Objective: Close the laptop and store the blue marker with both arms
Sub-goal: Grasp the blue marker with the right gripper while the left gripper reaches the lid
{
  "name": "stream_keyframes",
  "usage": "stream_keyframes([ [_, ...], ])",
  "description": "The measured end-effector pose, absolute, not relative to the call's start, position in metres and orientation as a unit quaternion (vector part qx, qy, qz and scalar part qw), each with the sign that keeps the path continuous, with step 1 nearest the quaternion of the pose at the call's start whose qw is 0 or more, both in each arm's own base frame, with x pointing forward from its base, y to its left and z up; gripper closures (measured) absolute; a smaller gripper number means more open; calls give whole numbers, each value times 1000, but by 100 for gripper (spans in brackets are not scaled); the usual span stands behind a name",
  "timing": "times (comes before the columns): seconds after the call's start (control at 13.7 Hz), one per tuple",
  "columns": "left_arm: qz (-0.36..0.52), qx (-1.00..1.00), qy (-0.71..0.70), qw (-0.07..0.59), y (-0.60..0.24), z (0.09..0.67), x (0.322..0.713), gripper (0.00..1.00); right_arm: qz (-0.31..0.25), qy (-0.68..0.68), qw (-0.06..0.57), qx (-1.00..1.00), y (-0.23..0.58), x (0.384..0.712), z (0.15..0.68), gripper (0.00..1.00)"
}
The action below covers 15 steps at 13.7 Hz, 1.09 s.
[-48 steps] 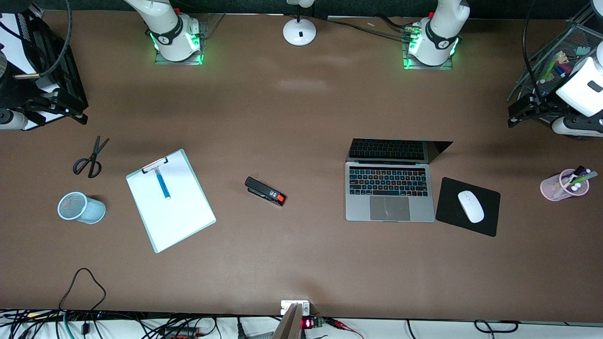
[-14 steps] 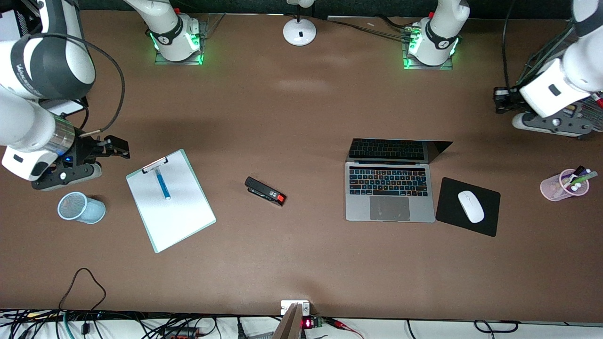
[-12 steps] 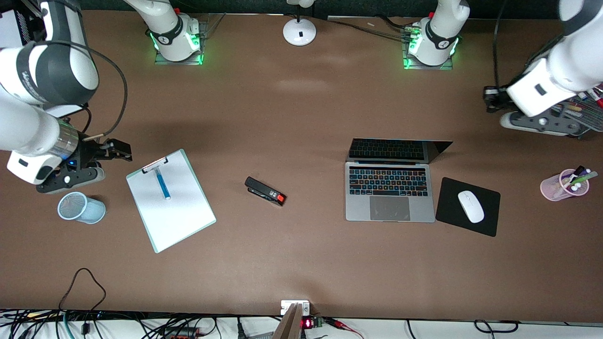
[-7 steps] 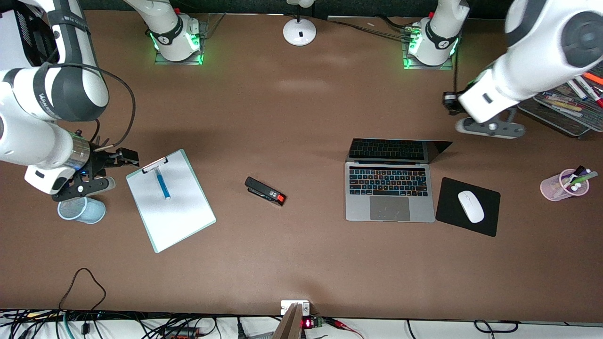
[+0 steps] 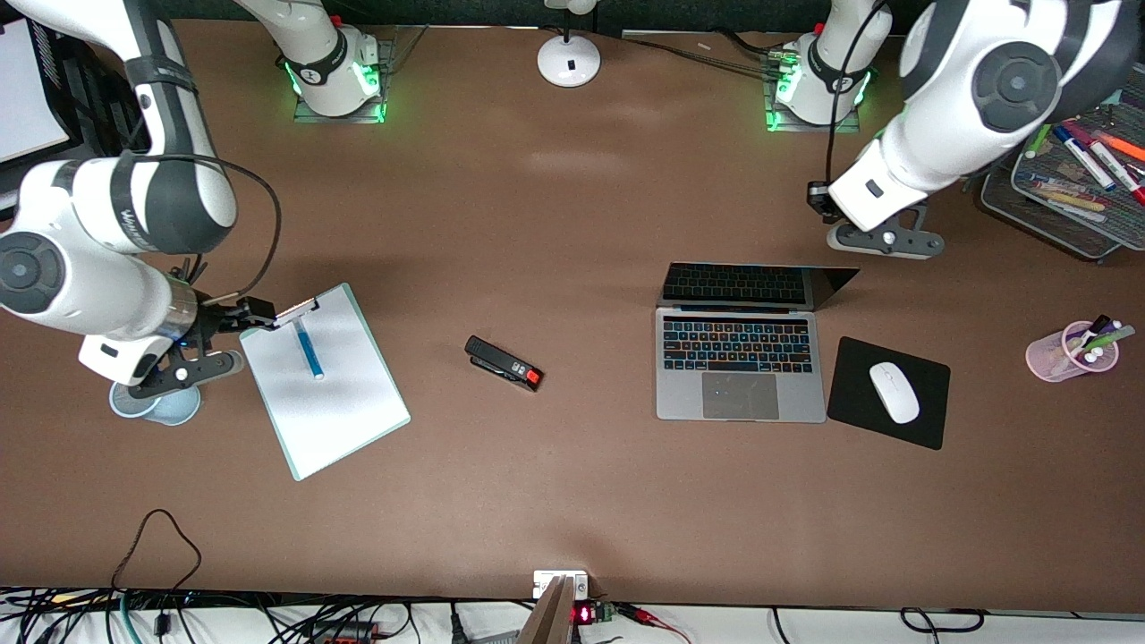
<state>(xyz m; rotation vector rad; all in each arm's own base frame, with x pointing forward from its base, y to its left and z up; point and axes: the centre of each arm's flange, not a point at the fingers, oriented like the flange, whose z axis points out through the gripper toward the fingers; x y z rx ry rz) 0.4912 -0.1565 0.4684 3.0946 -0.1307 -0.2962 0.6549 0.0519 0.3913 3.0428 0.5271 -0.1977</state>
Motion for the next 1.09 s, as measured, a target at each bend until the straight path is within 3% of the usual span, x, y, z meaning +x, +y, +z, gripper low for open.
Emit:
stream_keyframes([
  [0.66,-70,997,-33,10,-191,411,456,99,-71,189,21,979,47,663,340,0],
  [1.09,-50,998,-31,16,-193,388,455,99,-53,232,3,971,22,660,297,3],
])
